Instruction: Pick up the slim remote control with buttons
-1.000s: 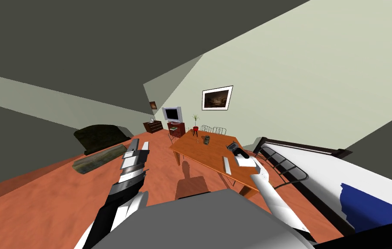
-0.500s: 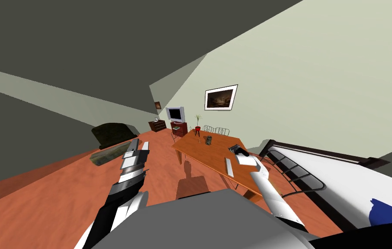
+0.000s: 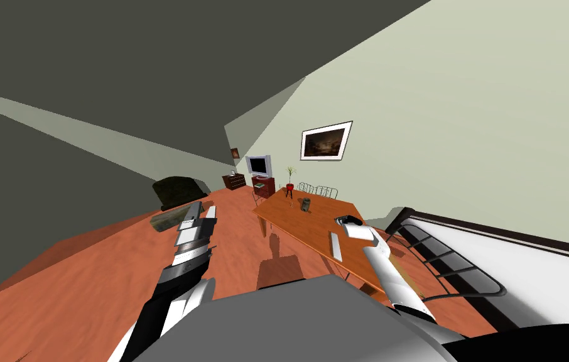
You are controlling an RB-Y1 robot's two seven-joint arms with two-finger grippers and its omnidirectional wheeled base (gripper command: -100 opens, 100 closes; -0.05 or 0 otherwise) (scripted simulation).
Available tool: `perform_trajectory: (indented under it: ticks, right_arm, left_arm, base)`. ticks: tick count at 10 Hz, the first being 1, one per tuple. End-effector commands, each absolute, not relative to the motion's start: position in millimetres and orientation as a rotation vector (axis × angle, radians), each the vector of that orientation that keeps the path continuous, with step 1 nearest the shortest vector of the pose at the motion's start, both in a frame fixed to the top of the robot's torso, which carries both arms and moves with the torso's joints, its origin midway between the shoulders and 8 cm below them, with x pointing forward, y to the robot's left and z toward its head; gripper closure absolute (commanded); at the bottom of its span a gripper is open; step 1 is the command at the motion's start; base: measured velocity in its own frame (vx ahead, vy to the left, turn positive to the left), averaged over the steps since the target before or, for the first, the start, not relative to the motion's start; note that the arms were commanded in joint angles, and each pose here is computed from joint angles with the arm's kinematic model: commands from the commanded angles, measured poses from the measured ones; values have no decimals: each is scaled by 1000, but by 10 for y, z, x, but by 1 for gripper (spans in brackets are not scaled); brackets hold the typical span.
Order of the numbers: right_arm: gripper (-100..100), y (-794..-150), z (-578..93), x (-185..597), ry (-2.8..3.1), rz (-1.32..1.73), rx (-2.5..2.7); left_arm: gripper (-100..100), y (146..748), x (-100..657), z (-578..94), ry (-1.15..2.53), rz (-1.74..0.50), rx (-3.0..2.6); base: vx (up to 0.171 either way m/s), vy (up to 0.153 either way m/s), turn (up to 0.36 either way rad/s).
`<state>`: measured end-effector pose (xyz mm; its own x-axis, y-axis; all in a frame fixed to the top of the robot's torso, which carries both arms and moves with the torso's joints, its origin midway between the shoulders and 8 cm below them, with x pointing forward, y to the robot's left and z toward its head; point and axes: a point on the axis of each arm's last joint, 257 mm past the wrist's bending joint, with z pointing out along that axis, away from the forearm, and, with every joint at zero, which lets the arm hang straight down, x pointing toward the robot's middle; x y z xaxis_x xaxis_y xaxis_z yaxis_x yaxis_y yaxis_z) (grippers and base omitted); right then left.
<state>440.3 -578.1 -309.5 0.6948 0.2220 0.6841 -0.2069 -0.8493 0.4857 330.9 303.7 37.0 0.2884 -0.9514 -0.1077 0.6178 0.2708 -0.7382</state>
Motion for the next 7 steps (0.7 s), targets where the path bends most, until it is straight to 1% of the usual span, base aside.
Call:
perform_trajectory:
  ticks: [1, 4, 7]
  right_arm:
    - [-100, -5823, -3197, 4363, -23, 1026, 2389]
    - [-100, -5944, -3494, 4175, -253, 932, 2501]
    - [-100, -5961, -3817, 3956, -406, 825, 2581]
  left_arm:
    - [0, 3037, 3309, 370, 616, -1151, -649]
    - [0, 3037, 3309, 370, 616, -1151, -649]
    - [0, 3037, 3309, 370, 616, -1151, -649]
  base:
    - [-4, -10, -3]
    - [-13, -29, 164]
    - [-12, -43, 106]
